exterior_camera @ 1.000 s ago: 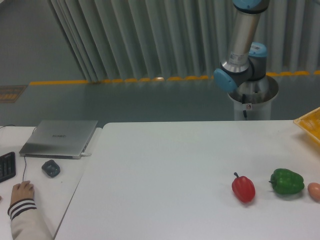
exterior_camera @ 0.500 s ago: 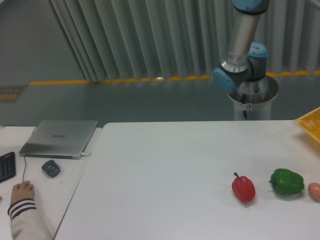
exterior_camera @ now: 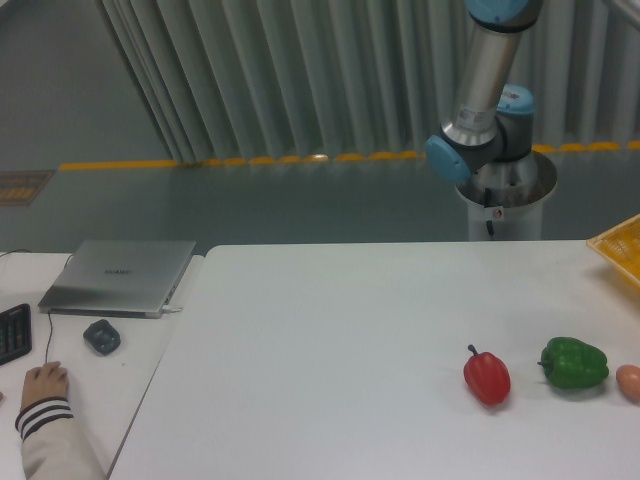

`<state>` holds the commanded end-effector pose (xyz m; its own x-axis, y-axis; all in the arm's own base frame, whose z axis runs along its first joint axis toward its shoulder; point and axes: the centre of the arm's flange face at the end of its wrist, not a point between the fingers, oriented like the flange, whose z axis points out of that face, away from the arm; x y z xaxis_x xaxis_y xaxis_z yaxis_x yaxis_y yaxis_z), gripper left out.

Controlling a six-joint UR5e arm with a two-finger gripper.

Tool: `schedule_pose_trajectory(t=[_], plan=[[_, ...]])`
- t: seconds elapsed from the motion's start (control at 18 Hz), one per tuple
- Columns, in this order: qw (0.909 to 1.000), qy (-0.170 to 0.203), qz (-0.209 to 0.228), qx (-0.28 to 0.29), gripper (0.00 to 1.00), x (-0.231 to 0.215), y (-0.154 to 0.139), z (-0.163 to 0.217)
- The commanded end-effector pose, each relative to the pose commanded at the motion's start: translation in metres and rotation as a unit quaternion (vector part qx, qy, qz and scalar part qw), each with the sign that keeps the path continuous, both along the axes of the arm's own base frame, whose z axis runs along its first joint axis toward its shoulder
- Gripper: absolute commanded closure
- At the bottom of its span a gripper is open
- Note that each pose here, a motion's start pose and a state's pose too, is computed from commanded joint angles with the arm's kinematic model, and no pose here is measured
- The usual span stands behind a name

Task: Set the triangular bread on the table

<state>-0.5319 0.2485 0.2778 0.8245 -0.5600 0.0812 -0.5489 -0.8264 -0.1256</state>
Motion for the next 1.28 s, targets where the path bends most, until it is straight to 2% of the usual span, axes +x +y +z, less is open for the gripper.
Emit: schedule_pose_trajectory(t=[0.17, 0.28, 0.33, 0.56, 1.11, 1.28], plan=[[0.9999, 0.008, -0.002, -0.007, 0.71, -0.003, -0.001, 0.006], [0.9998, 0.016, -0.006, -0.010, 0.87, -0.005, 0.000, 0.013], [0.9997, 0.021, -0.007, -0.010, 0.91, -0.006, 0.001, 0.017], [0.9993, 0.032, -0.019, -0.008, 0.95, 0.006, 0.013, 0.036], [0.9985, 0.035, -0.043, -0.002, 0.93, 0.059, 0.030, 0.105], [0.9981, 0.036, -0.051, 0.001, 0.93, 0.071, 0.046, 0.108]])
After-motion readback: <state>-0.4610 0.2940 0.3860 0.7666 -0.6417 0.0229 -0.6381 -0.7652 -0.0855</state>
